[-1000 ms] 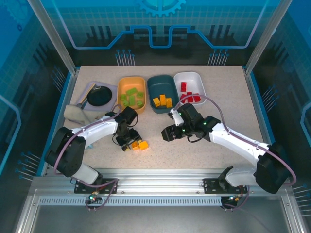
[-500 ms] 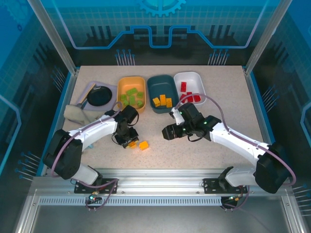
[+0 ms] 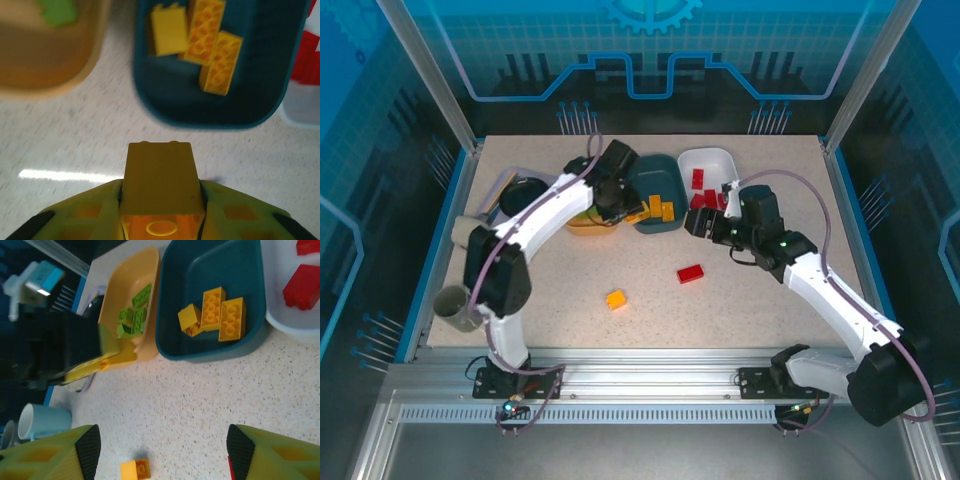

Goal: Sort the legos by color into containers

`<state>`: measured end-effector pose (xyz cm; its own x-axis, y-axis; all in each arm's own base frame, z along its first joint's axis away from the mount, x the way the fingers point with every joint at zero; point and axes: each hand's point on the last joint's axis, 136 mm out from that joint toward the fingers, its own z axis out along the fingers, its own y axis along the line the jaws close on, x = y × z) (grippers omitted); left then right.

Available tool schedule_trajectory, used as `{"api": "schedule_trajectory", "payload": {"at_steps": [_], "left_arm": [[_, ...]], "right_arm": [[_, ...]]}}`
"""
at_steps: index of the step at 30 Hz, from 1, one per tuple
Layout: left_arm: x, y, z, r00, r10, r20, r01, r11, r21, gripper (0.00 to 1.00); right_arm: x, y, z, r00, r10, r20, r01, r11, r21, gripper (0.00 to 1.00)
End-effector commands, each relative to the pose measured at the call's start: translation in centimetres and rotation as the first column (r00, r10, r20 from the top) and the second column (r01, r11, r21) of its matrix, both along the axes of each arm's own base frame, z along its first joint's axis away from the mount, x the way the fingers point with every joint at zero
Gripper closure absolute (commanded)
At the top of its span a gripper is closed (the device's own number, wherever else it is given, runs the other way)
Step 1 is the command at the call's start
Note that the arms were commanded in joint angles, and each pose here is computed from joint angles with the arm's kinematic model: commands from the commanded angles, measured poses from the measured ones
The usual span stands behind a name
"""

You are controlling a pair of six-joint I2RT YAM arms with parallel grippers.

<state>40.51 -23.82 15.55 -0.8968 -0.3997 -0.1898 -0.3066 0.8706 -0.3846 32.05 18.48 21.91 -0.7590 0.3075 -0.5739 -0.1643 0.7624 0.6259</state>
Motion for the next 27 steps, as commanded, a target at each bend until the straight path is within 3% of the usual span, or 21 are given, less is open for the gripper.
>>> {"api": "schedule_trajectory", "payload": {"at_steps": [1,6,12,16,21,27], "left_arm": [[3.5,-1.3,0.5,0.996,-0.061,0.071,0.059,0.997,0.041,0.67],[9.1,-2.2,-1.0,0.990,-0.067,0.123,0.053,0.993,0.108,0.66],[13.5,-1.1,-3.5,0.983,-0.013,0.183,-0.017,0.987,0.159,0.65],[15.0,-1.1,-5.2,0.979,0.003,0.202,-0.033,0.988,0.149,0.63],[14.9,-1.4,-7.6,0.991,0.017,0.136,-0.034,0.991,0.127,0.58],[14.5,-2.0,-6.5,0.992,0.009,0.129,-0.020,0.996,0.084,0.46]], "right_arm": [[1.8,-0.4,1.4,0.998,-0.057,0.027,0.055,0.996,0.074,0.30],[2.4,-0.5,1.7,0.998,-0.061,0.013,0.060,0.995,0.080,0.30],[2.2,-1.2,1.4,0.998,-0.058,-0.004,0.058,0.996,0.065,0.30],[1.8,-1.6,1.0,0.998,-0.059,-0.017,0.060,0.997,0.055,0.30],[0.9,-2.1,-0.5,0.996,-0.054,-0.065,0.054,0.999,-0.003,0.29],[-0.3,-4.1,-3.5,0.977,-0.113,-0.183,0.083,0.983,-0.162,0.28]]}}
